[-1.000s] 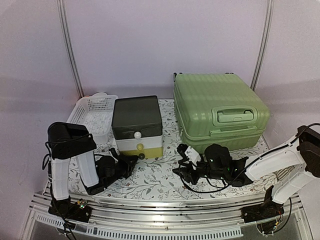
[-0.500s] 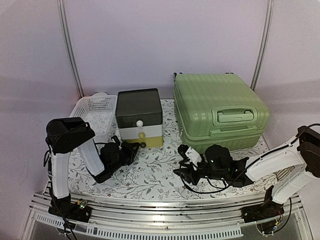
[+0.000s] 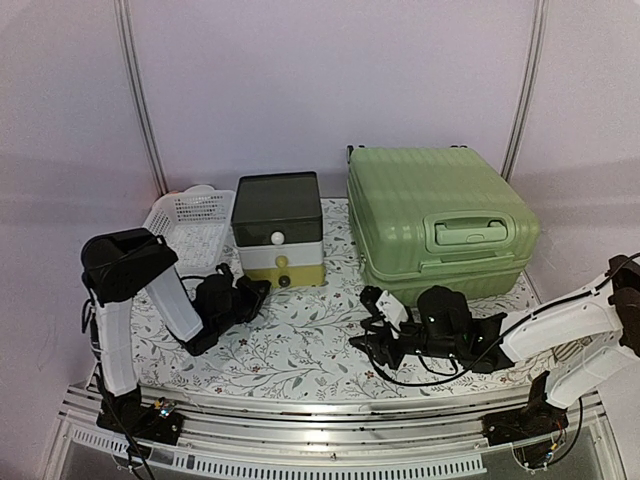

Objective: Open, take out, and arrange the luggage
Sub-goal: Move the storage box to the corner of the board.

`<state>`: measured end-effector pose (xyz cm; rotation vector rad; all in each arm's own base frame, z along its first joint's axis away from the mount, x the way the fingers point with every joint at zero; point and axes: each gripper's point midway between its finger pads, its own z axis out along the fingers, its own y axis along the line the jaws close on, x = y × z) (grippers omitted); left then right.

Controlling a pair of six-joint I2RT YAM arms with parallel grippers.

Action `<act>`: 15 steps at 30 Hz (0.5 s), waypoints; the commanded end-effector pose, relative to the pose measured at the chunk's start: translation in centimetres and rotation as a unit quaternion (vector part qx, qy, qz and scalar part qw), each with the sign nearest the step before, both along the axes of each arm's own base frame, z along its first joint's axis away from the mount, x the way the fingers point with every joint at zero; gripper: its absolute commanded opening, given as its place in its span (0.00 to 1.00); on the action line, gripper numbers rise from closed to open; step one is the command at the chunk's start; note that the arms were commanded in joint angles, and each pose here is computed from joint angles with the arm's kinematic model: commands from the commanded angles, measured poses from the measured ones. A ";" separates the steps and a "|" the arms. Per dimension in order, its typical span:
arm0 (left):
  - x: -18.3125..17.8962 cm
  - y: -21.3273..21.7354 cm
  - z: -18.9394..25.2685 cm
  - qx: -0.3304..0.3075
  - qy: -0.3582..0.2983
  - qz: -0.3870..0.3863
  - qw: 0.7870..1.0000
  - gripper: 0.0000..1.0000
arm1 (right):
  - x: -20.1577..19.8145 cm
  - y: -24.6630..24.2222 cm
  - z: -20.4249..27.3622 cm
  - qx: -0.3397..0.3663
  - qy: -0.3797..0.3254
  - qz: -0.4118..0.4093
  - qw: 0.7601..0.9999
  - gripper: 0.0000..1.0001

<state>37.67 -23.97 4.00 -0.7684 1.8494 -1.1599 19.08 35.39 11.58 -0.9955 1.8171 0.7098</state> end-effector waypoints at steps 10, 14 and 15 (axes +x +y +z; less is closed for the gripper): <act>-6.5 1.6 4.8 0.190 -0.019 -0.036 0.981 0.19 | 0.7 -5.7 0.1 -0.021 0.006 -0.050 0.999 0.49; -8.6 1.1 5.7 0.272 -0.014 -0.048 0.961 0.23 | 1.0 -6.7 0.0 -0.015 0.017 -0.062 0.998 0.49; -9.1 1.0 6.1 0.287 -0.015 -0.051 0.957 0.24 | 1.0 -6.7 0.1 -0.013 0.018 -0.062 0.998 0.49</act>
